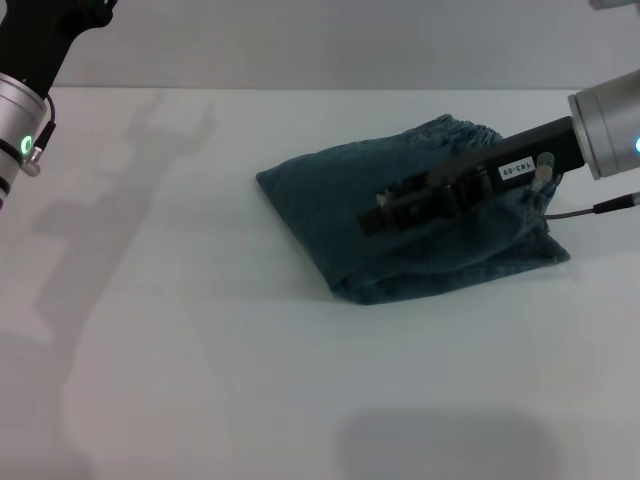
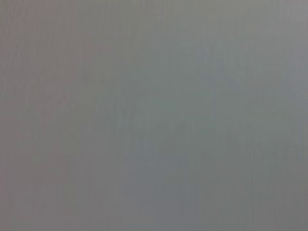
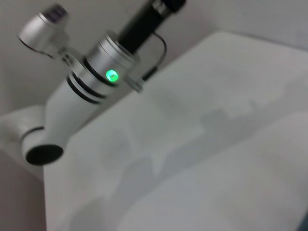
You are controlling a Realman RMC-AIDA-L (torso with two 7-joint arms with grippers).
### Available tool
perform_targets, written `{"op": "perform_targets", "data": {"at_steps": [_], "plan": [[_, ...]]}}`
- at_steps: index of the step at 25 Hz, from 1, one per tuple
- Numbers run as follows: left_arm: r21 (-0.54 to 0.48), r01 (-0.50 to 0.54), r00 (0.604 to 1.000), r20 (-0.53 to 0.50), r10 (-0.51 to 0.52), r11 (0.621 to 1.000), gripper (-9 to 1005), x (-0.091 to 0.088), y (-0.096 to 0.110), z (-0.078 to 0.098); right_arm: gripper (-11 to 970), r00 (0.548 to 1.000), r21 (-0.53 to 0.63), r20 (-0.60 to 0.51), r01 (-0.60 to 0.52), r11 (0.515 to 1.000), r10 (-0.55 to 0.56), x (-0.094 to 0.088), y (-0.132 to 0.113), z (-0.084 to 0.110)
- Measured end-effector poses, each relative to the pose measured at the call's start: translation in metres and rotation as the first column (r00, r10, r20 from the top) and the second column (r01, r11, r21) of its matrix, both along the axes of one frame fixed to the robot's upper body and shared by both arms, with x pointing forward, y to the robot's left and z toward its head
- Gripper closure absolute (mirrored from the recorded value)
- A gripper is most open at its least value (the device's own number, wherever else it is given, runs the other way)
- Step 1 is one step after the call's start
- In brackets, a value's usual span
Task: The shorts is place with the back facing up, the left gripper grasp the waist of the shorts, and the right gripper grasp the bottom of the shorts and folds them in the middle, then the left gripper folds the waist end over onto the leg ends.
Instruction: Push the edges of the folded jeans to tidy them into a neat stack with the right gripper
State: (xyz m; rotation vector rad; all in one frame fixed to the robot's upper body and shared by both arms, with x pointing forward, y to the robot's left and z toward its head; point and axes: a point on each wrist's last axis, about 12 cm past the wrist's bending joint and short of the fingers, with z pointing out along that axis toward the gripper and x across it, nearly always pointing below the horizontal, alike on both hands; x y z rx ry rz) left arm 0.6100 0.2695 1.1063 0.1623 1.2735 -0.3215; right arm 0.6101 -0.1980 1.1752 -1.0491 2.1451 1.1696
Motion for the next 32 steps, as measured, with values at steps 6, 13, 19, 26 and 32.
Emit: {"op": "perform_targets", "data": {"at_steps": [6,13,19,26,32], "plan": [[0.005,0.000,1.000,-0.006,0.000,1.000,192,0.004,-0.002,0.002,307,0.996,-0.153,-0.079,-0.046,0.987,0.035,-0.001,0.008,-0.005],[0.022,-0.004,1.000,-0.007,0.004,1.000,195,0.007,-0.003,0.004,307,0.992,-0.246,-0.112,-0.089,0.965,0.063,-0.006,0.016,-0.017],[0.025,-0.007,1.000,-0.004,0.007,1.000,195,0.008,-0.004,0.004,307,0.996,-0.251,-0.092,-0.039,0.967,0.016,-0.005,0.022,-0.029],[0.023,-0.008,1.000,-0.002,0.008,1.000,196,0.008,-0.004,0.005,308,0.994,-0.294,-0.109,-0.043,0.955,0.012,-0.006,0.032,-0.045],[0.024,-0.009,1.000,-0.004,0.009,1.000,196,0.008,-0.004,0.004,308,0.995,-0.299,-0.100,-0.023,0.954,-0.007,-0.005,0.034,-0.050]]}}
